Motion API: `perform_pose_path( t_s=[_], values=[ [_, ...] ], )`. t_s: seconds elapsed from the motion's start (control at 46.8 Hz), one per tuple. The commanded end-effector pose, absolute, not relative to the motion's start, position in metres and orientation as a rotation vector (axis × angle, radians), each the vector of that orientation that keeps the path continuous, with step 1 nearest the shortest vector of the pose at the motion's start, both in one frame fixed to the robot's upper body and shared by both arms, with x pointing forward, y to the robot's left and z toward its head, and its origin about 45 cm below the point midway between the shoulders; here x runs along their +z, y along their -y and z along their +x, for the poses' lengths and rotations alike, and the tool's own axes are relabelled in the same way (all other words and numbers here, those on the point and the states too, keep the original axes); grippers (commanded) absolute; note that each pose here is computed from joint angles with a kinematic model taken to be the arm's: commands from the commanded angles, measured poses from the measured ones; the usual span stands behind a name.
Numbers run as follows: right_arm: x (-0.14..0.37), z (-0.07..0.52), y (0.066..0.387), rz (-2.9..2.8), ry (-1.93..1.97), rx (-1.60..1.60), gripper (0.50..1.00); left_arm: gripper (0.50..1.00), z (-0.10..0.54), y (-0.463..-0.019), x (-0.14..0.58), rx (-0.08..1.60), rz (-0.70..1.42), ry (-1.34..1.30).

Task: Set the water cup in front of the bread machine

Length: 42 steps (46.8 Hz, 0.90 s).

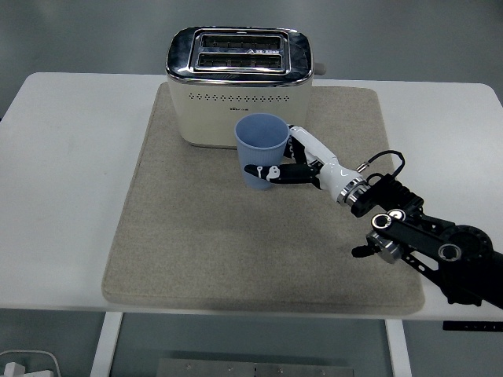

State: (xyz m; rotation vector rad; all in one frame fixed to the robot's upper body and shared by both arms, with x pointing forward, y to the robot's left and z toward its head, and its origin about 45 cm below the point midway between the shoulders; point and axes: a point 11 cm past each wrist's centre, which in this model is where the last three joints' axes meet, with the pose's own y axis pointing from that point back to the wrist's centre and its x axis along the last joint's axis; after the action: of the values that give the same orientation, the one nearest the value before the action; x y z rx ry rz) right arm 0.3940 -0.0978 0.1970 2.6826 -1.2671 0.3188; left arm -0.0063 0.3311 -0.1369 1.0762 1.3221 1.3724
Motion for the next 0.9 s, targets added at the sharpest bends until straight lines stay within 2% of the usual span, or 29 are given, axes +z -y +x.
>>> perform_pose_path(
  t_s=[0.0,0.107,0.598,0.662,0.705,0.726,0.748,0.876],
  values=[
    [0.194,0.396,0.086,2.69,1.25,0.361,0.5,0.999,-0.006,-0.331,-0.137,1.372,1.076,-1.322],
    [0.192,0.396,0.075,2.698,1.239,0.359,0.5,0.999,-0.006,-0.331,-0.137,1.372,1.076,-1.322],
    [0.175,0.401,0.064,2.672,1.241,0.378,0.5,0.999,-0.006,-0.331,-0.137,1.372,1.076,-1.322],
    [0.176,0.401,0.064,2.681,1.244,0.382,0.712,0.999,-0.006,-0.331,-0.137,1.372,1.076,-1.322],
    [0.176,0.401,0.064,2.682,1.245,0.381,0.823,0.999,-0.006,-0.331,-0.137,1.372,1.076,-1.322],
    [0.176,0.4,0.064,2.683,1.244,0.382,0.894,0.999,-0.006,-0.331,-0.137,1.372,1.076,-1.322],
    [0.176,0.4,0.064,2.683,1.243,0.384,0.933,0.999,-0.006,-0.331,-0.137,1.372,1.076,-1.322],
    [0.175,0.401,0.065,2.68,1.245,0.385,0.934,0.999,-0.006,-0.331,-0.137,1.372,1.076,-1.322]
  ],
)
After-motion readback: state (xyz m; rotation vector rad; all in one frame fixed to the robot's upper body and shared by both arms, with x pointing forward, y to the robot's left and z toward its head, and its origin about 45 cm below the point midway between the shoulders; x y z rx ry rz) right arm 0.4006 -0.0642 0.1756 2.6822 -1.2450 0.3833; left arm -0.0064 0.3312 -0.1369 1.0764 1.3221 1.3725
